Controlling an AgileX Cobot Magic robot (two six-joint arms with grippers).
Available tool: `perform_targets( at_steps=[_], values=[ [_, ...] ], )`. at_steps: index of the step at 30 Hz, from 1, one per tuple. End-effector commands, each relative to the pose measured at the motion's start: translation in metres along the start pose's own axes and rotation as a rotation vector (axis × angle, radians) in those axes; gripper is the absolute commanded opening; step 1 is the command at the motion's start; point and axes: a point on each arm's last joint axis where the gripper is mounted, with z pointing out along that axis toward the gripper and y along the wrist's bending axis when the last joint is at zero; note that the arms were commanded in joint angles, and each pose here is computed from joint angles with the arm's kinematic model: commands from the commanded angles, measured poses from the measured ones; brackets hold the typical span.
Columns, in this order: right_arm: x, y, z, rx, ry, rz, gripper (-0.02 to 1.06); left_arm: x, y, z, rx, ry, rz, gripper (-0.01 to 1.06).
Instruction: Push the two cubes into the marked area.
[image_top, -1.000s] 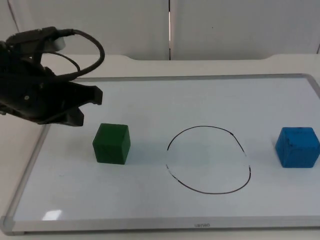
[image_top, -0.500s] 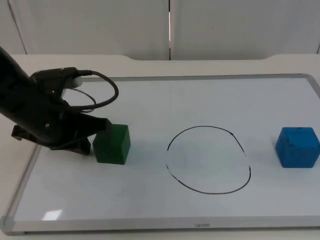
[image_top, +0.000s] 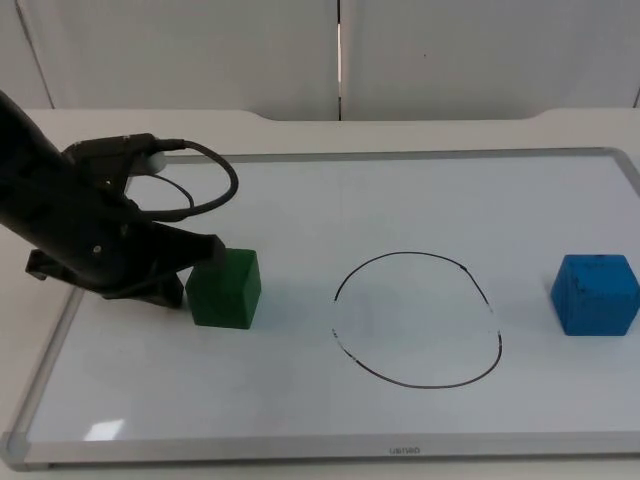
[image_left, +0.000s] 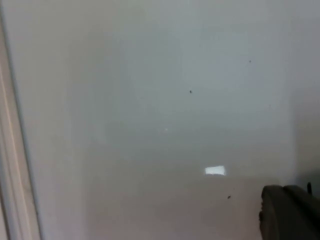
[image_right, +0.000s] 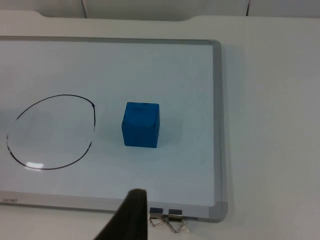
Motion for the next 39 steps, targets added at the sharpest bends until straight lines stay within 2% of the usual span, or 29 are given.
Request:
perform_targets(
  at_steps=[1,5,17,27,39],
  values=[
    [0.001,0.000,0.001,0.006,-0.003,0.002,1.05,0.010,-0.003,0.007,0.043,0.069,-0.019,0.00],
    [0.001,0.000,0.001,0.006,-0.003,0.002,1.05,0.011,-0.005,0.007,0.064,0.078,-0.051,0.00],
    [0.001,0.000,0.001,0.006,-0.003,0.002,1.05,0.015,-0.025,0.010,0.082,0.086,-0.011,0.00],
    [0.001,0.000,0.001,0.006,-0.003,0.002,1.05,0.012,-0.023,0.010,0.060,0.061,-0.002,0.00],
    [0.001,0.000,0.001,0.008,-0.003,0.001,1.05,0.006,-0.033,0.010,0.088,0.047,0.018,0.00]
  ],
)
